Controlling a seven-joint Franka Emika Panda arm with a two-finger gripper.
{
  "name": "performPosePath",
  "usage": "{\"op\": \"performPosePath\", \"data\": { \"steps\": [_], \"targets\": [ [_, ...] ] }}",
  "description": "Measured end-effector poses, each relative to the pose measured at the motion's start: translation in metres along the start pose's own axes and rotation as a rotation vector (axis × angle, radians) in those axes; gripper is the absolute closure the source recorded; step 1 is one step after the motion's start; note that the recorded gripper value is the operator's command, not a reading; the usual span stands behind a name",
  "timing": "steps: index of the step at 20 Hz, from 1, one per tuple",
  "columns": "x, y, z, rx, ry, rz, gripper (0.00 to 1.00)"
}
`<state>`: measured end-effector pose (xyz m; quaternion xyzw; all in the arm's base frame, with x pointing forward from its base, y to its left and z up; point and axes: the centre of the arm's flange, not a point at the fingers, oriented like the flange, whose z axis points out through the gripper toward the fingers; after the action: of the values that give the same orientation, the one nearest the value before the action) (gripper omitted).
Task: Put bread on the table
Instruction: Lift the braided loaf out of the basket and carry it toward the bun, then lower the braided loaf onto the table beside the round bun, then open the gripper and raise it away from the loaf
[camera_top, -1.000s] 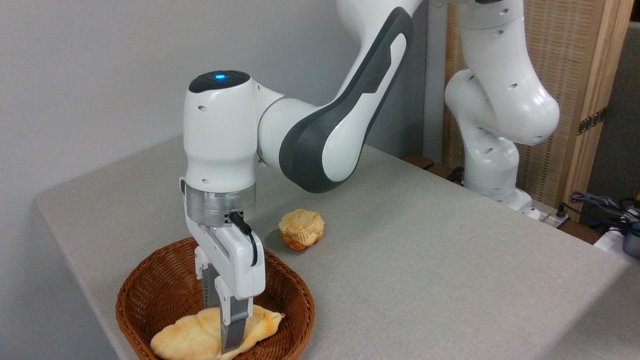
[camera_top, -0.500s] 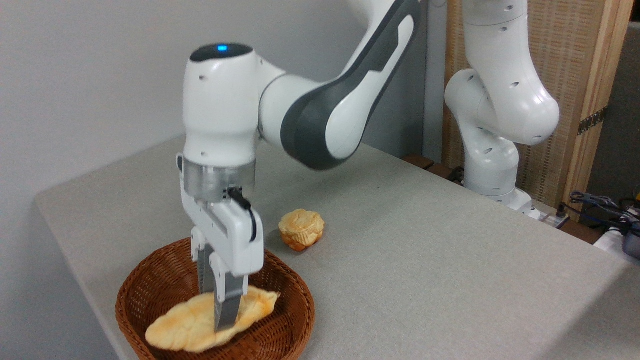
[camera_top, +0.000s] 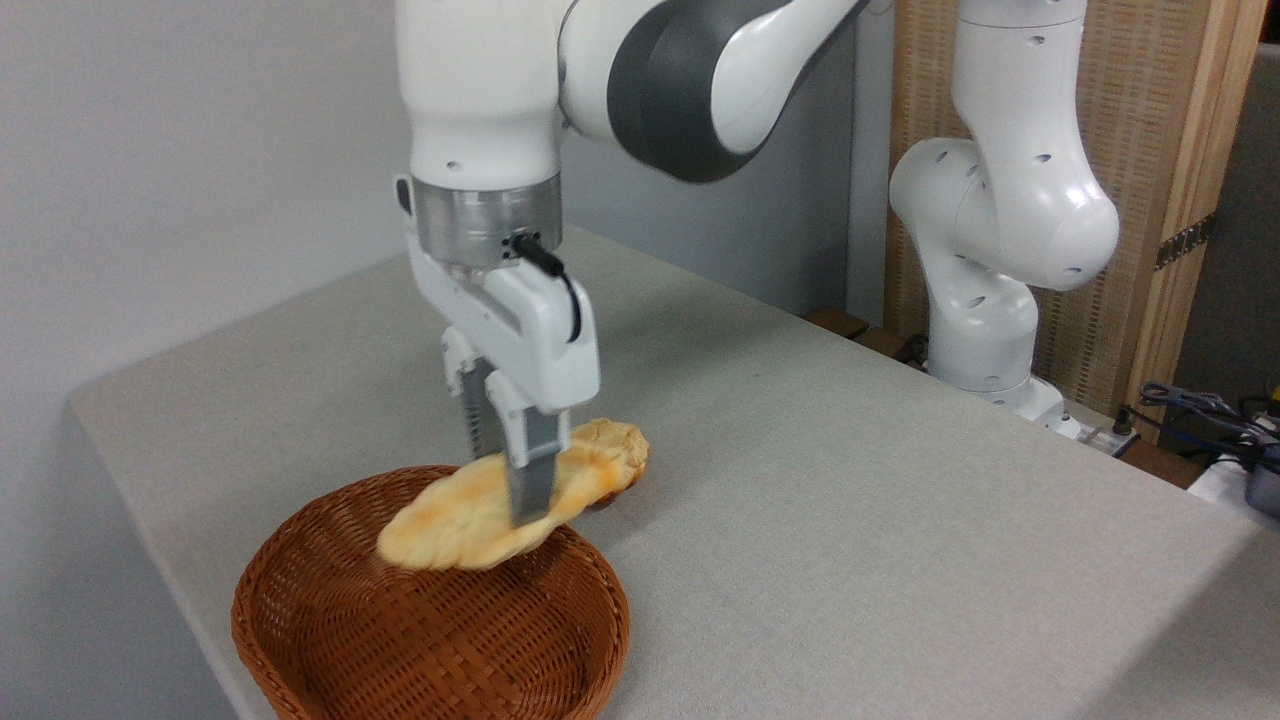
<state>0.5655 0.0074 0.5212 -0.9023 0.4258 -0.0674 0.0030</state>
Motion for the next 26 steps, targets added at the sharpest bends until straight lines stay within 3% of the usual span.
{"op": "performPosePath", "data": {
  "steps": [3,4,7,9,13,22,26],
  "targets": [
    [-0.015,0.018,-0.007,-0.091,-0.058,-0.005,0.44],
    [-0.020,0.022,-0.008,-0.111,-0.071,-0.024,0.38],
    [-0.035,0.032,-0.006,-0.150,-0.098,-0.088,0.37],
    [-0.044,0.040,-0.001,-0.186,-0.119,-0.122,0.05],
    [-0.053,0.052,0.023,-0.241,-0.157,-0.139,0.00],
    [-0.043,0.061,0.028,-0.254,-0.153,-0.120,0.00],
    [-0.025,0.059,-0.002,-0.195,-0.095,-0.097,0.00]
  ]
}}
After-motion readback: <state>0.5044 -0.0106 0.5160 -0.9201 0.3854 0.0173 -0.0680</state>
